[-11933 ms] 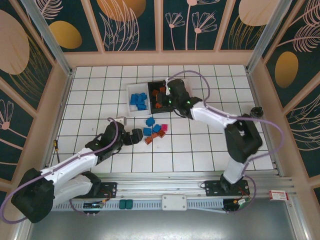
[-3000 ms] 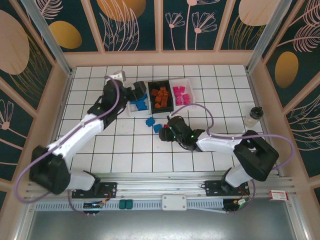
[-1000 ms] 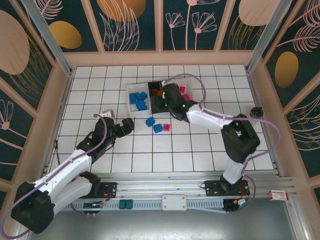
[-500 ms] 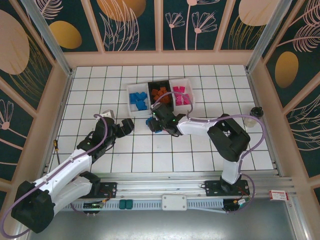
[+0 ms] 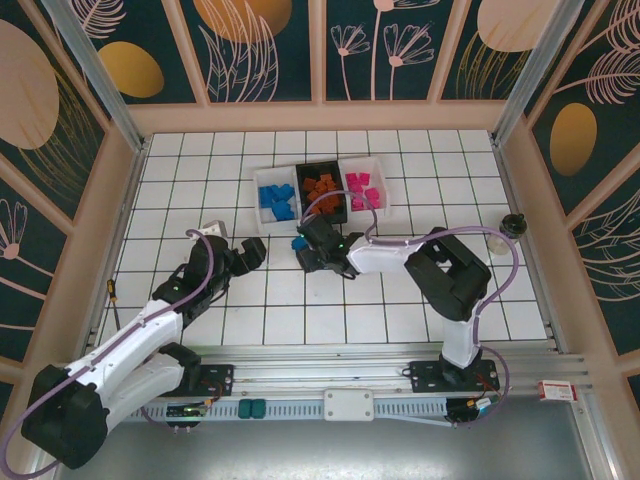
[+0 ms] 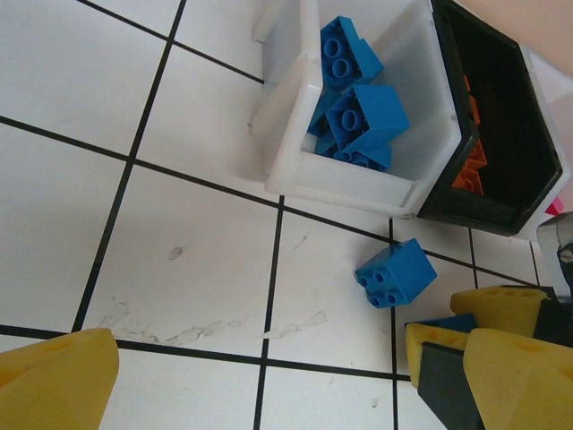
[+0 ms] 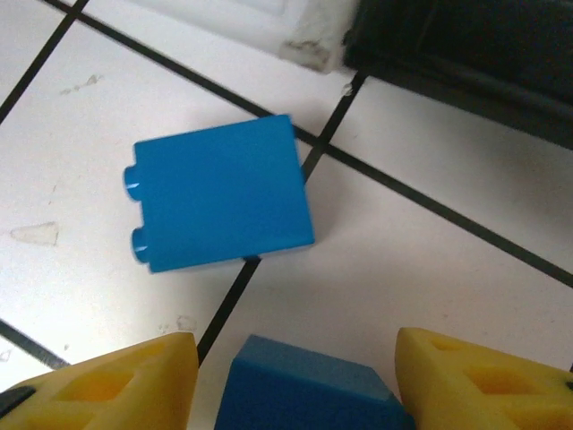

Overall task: Sort the legos into containers by color
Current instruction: Pick up the lego from the center of the table, then place the lego in the container.

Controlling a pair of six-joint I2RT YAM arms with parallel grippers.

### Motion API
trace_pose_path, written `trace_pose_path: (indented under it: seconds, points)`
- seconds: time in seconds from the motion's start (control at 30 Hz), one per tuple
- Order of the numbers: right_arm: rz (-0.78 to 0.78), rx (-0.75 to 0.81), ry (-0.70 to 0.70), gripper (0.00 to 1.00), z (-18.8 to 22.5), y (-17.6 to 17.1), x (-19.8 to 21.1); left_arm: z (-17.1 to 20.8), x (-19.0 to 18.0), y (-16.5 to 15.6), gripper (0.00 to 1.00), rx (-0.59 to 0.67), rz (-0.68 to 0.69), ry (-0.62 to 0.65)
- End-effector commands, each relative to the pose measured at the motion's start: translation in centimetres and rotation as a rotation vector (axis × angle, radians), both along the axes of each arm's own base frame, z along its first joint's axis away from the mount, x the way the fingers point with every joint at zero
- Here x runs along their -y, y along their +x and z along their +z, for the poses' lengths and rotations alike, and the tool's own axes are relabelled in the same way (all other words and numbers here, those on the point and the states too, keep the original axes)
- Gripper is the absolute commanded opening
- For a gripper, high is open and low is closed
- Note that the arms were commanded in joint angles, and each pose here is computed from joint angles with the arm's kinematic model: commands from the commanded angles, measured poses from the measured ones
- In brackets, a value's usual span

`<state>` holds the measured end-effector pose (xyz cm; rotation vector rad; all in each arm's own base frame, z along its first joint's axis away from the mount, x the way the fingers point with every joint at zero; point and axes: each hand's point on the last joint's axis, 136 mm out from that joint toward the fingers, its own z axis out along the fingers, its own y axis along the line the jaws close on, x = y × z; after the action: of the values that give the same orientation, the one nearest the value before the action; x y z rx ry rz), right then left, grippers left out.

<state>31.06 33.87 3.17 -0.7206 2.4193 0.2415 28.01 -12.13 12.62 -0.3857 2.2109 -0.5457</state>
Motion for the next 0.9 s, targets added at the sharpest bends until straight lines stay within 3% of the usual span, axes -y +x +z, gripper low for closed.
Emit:
trace_pose_path:
  seconds: [0.0,0.17,0.37,0.47,0.57,0.87]
  points:
    - [0.004,-0.029,-0.065,0.56,-1.7,-1.2,1.2,-0.6,-0.1,-0.2,0.98,-0.011,-0.007,0.023]
    - [0.058,-0.015,0.017,0.39,0.5,-2.1,-0.4,-0.4,0.0,-0.2,0.98,-0.004,-0.022,0.027]
    - [0.115,0.078,0.267,0.32,9.5,-0.9,-3.7,-0.6,-0.1,-0.2,0.98,-0.003,-0.024,0.035]
    - [0.084,0.145,0.363,0.30,13.8,2.3,-5.0,-0.9,0.0,-0.2,0.99,-0.012,-0.028,0.034]
    - [0.040,0.182,0.405,0.30,15.4,6.1,-6.1,-1.2,0.4,-0.3,0.99,-0.022,-0.044,0.033]
    - [-0.095,0.204,0.408,0.31,13.8,16.0,-8.5,-1.8,1.1,-0.5,0.98,-0.052,-0.092,0.036]
